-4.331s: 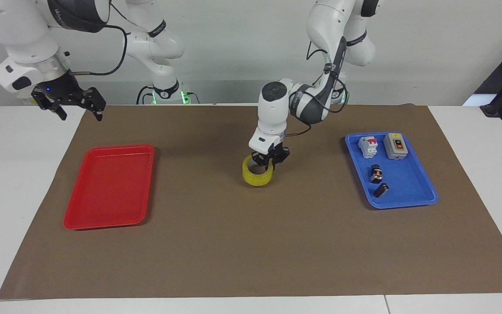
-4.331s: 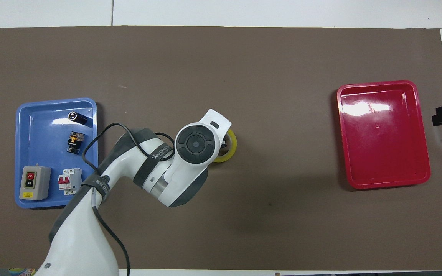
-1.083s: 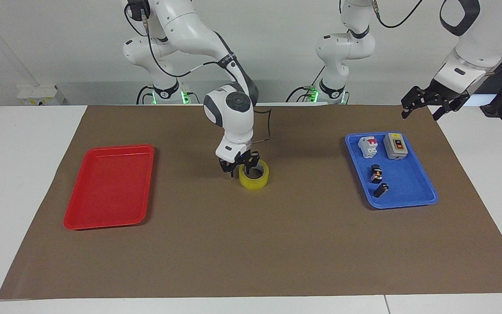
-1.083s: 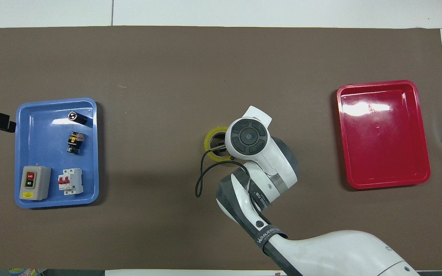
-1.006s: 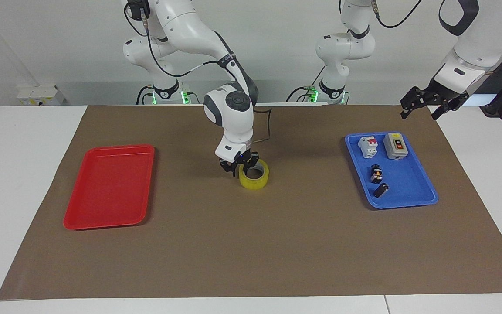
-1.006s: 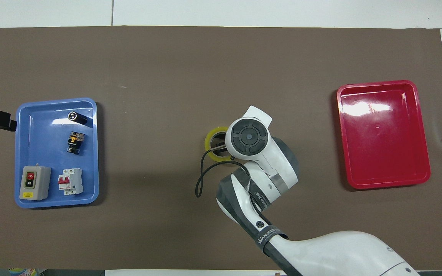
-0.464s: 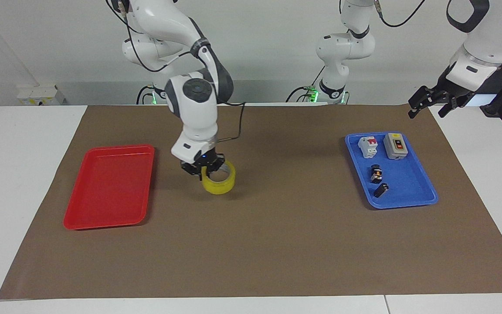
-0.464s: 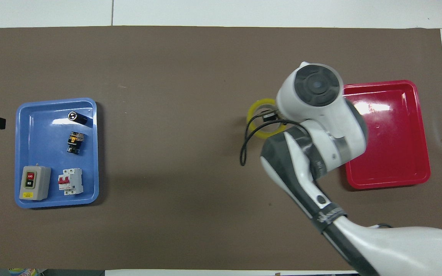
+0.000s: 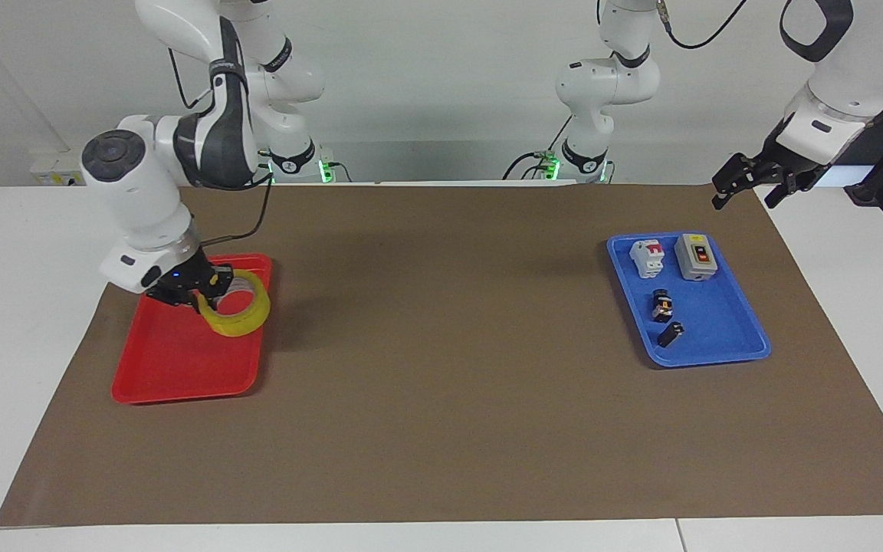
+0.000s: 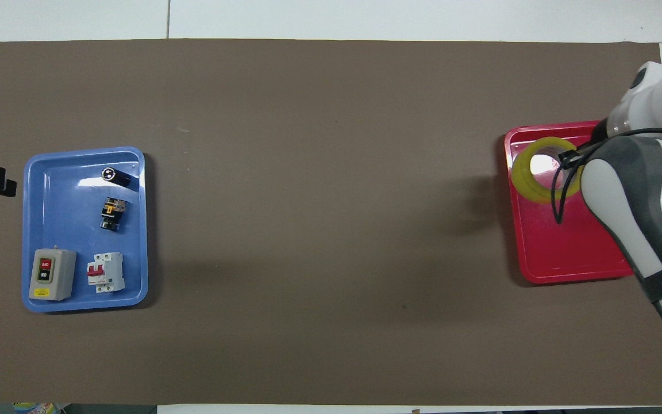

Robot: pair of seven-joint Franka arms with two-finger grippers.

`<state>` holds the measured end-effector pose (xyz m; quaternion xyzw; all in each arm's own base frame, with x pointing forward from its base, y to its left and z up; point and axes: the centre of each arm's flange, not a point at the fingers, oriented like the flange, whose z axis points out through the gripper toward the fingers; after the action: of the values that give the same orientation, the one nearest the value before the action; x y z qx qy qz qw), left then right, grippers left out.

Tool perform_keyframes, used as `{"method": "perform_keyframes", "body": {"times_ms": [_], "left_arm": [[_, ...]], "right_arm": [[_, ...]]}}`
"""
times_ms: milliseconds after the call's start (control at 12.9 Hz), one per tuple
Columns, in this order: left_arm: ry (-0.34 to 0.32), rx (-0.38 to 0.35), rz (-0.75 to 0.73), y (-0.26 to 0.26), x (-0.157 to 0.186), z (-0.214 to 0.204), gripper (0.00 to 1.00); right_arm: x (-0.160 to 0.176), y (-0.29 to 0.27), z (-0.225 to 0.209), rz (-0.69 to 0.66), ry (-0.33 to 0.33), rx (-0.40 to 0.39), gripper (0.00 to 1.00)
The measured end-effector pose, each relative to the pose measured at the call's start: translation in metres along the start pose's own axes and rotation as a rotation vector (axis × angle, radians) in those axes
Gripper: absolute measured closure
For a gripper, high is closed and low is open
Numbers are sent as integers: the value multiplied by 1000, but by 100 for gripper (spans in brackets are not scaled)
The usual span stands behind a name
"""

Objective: Place and move tape with both arms
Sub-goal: 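Carry the tape roll with the right gripper into the red tray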

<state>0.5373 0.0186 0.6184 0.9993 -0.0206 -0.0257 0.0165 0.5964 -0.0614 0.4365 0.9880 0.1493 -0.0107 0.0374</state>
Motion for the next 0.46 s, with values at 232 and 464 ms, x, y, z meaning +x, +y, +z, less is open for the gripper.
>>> {"method": "perform_keyframes", "body": {"times_ms": [232, 464], "left_arm": [[0, 0, 0, 0, 0, 0, 0], [0, 0, 0, 0, 0, 0, 0]], "right_arm": [[-31, 35, 39, -24, 16, -1, 79], [-62, 38, 76, -6, 46, -9, 79]]}}
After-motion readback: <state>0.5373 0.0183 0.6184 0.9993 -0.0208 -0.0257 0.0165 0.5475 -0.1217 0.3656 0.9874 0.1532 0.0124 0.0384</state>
